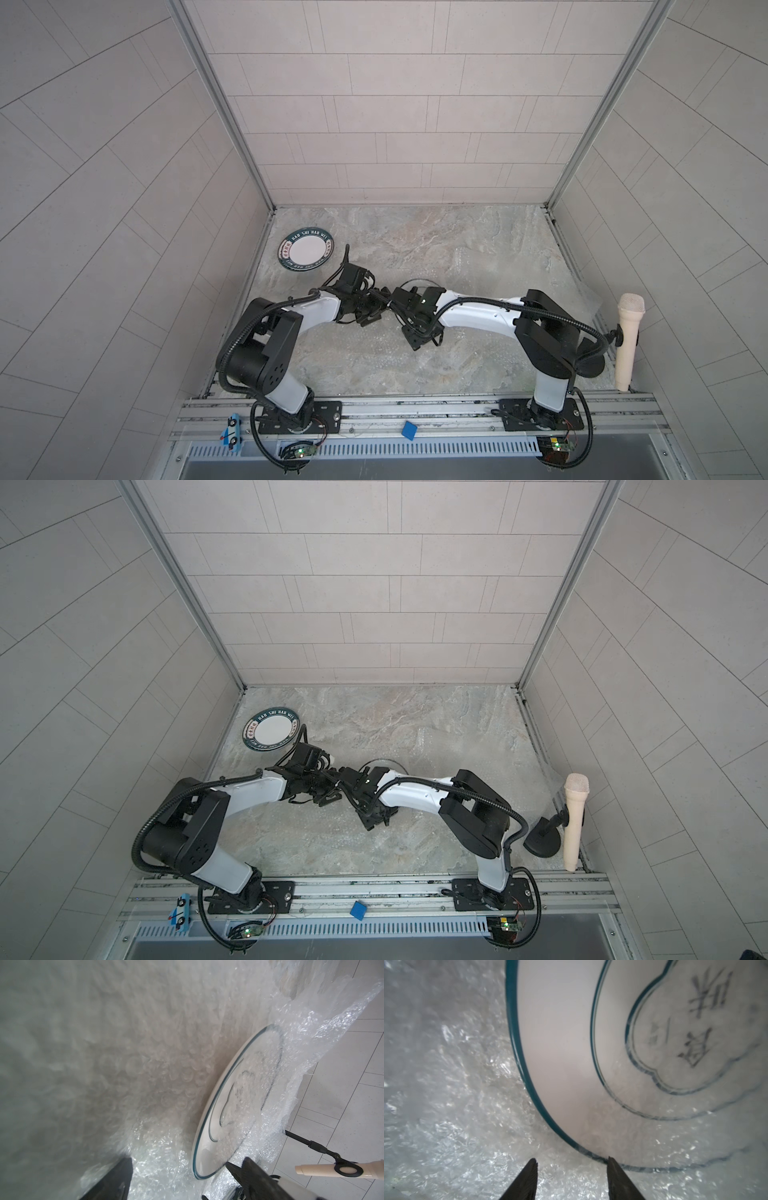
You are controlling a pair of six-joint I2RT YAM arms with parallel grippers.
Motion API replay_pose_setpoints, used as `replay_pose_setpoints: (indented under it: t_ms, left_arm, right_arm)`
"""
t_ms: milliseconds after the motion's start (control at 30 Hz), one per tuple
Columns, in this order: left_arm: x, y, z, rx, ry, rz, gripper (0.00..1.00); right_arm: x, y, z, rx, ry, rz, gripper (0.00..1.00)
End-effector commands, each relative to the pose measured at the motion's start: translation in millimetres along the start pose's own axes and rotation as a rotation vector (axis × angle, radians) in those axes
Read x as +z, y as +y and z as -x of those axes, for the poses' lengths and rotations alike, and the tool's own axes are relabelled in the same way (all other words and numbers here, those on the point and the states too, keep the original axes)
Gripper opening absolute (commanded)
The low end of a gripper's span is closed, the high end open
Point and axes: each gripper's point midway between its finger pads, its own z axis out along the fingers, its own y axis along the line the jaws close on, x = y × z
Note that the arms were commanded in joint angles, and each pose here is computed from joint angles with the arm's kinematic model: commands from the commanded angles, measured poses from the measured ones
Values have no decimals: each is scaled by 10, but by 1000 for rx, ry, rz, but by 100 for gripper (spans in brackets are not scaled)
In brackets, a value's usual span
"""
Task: Unpack dinner plates from bubble wrap
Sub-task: Unwrap the bubble wrap.
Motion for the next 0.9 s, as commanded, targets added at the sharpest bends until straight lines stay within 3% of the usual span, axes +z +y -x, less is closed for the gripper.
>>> replay_pose_setpoints:
  t_ms: [0,167,533,633,867]
  left_arm:
    - [5,122,-5,-22,-1,43,86]
    - [-3,108,2,-22,-2,40,86]
    - [-35,134,26,-26,-7,42,86]
    - [-42,143,32,-27,-5,43,86]
    - [-17,145,33,-27,2,40,86]
  right_arm:
    - [14,-82,-11,-9,4,-79,56]
    - [21,-200,-17,4,-7,-145,48]
    - [-20,-277,-23,4,-25,-177,5]
    - [-69,-273,-19,6,-30,-170,0]
    - [-334,-269,33,11,-68,-121,0]
